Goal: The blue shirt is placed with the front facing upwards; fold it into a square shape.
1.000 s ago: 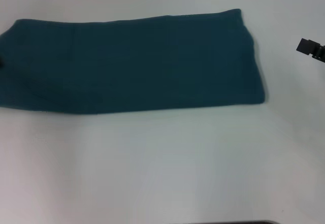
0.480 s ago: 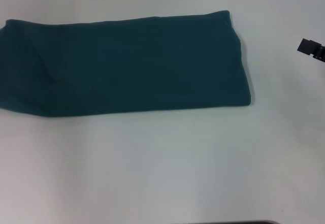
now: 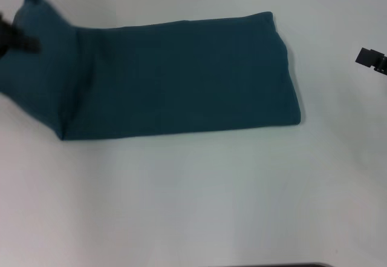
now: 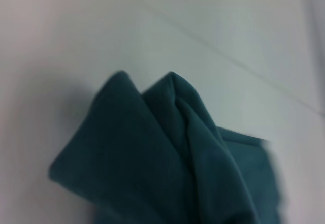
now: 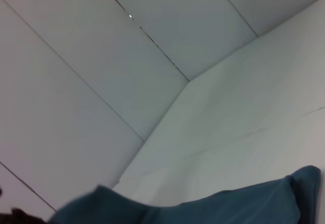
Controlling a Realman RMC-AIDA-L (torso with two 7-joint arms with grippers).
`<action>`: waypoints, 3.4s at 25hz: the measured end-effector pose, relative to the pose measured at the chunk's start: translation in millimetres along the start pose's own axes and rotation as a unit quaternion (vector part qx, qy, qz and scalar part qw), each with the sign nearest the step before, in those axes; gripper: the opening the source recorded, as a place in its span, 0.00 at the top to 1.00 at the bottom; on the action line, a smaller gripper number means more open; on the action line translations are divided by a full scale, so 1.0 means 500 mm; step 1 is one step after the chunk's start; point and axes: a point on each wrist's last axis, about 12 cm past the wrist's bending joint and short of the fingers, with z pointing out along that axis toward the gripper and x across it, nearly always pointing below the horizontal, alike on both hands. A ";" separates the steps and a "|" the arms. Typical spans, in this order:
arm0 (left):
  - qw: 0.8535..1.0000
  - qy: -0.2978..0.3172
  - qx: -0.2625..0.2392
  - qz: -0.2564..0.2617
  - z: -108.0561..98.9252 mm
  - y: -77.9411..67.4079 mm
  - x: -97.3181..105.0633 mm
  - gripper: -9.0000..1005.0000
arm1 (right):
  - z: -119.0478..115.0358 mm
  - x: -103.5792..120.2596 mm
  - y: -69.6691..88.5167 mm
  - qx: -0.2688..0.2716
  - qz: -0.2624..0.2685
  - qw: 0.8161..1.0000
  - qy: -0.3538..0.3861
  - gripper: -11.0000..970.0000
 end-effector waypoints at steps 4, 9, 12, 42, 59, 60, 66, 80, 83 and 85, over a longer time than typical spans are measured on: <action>0.998 0.020 0.061 0.017 0.025 -0.072 -0.016 0.91 | 0.001 0.001 -0.001 0.001 -0.001 1.000 0.003 0.07; 0.992 0.040 0.107 0.044 0.088 -0.159 -0.030 0.91 | 0.006 0.000 0.000 -0.001 -0.003 1.000 0.006 0.07; 0.989 0.051 0.129 0.059 0.127 -0.207 -0.030 0.91 | 0.008 -0.001 0.001 -0.002 -0.003 1.000 0.007 0.07; 0.975 0.020 0.213 0.062 0.358 -0.294 0.018 0.59 | 0.012 0.002 0.000 -0.006 0.006 1.000 0.005 0.07; 0.973 -0.040 0.216 0.075 0.154 -0.047 0.075 0.14 | 0.022 -0.030 -0.008 0.000 0.025 0.998 0.053 0.07; 0.972 -0.044 0.214 0.080 0.148 -0.034 0.085 0.13 | 0.026 -0.036 -0.010 0.001 0.028 0.997 0.065 0.07; 0.973 -0.051 0.201 0.101 0.130 0.025 0.143 0.13 | 0.047 -0.126 -0.017 0.035 0.067 0.986 0.149 0.07; 0.988 -0.014 0.150 -0.029 0.184 0.063 0.197 0.14 | 0.206 -0.315 0.067 0.138 0.018 0.949 0.284 0.07; 0.989 -0.025 0.134 -0.058 0.210 0.062 0.195 0.14 | 0.220 -0.326 0.078 0.137 0.020 0.949 0.282 0.07; 0.989 -0.025 0.133 -0.067 0.225 0.058 0.193 0.14 | 0.223 -0.330 0.082 0.137 0.021 0.950 0.280 0.07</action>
